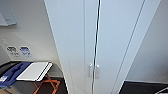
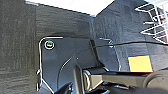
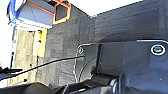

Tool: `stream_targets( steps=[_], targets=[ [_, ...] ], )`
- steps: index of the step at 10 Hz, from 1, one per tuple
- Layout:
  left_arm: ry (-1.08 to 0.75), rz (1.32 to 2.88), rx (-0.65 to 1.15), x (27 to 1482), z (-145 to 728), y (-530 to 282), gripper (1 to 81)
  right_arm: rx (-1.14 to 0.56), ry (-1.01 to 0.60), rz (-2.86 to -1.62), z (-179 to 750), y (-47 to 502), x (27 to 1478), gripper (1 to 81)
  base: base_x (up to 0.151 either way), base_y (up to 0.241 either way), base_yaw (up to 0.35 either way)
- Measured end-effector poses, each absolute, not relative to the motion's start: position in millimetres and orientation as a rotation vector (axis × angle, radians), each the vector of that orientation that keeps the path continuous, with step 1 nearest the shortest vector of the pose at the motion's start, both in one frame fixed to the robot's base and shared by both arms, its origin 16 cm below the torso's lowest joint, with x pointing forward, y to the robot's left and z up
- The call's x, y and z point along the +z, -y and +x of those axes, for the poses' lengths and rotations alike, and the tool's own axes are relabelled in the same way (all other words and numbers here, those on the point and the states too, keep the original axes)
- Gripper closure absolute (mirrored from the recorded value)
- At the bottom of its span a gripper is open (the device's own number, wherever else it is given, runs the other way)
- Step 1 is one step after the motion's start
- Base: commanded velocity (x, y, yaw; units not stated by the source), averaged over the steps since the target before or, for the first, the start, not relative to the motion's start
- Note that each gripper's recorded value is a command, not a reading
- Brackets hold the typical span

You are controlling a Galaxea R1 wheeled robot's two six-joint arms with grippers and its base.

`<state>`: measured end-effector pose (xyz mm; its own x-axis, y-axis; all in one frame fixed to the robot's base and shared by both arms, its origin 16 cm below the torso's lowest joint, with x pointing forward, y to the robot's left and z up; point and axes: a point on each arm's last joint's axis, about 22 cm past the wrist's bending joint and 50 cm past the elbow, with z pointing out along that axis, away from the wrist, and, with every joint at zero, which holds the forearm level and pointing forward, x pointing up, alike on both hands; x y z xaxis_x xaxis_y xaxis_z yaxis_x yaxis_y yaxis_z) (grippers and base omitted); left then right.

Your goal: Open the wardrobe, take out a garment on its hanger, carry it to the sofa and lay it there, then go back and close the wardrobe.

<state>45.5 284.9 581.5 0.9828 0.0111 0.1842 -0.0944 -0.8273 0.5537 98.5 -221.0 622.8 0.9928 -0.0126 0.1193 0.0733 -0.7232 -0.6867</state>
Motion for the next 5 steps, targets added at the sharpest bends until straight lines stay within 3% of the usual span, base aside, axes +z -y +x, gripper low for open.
stream_targets(
  steps=[5],
  targets=[
    [0.212,2.455,0.601,688,211,-320,1.0,-0.458,0.216,-2.196,256,193,746,1.0,0.000,0.000,0.000]
  ],
)
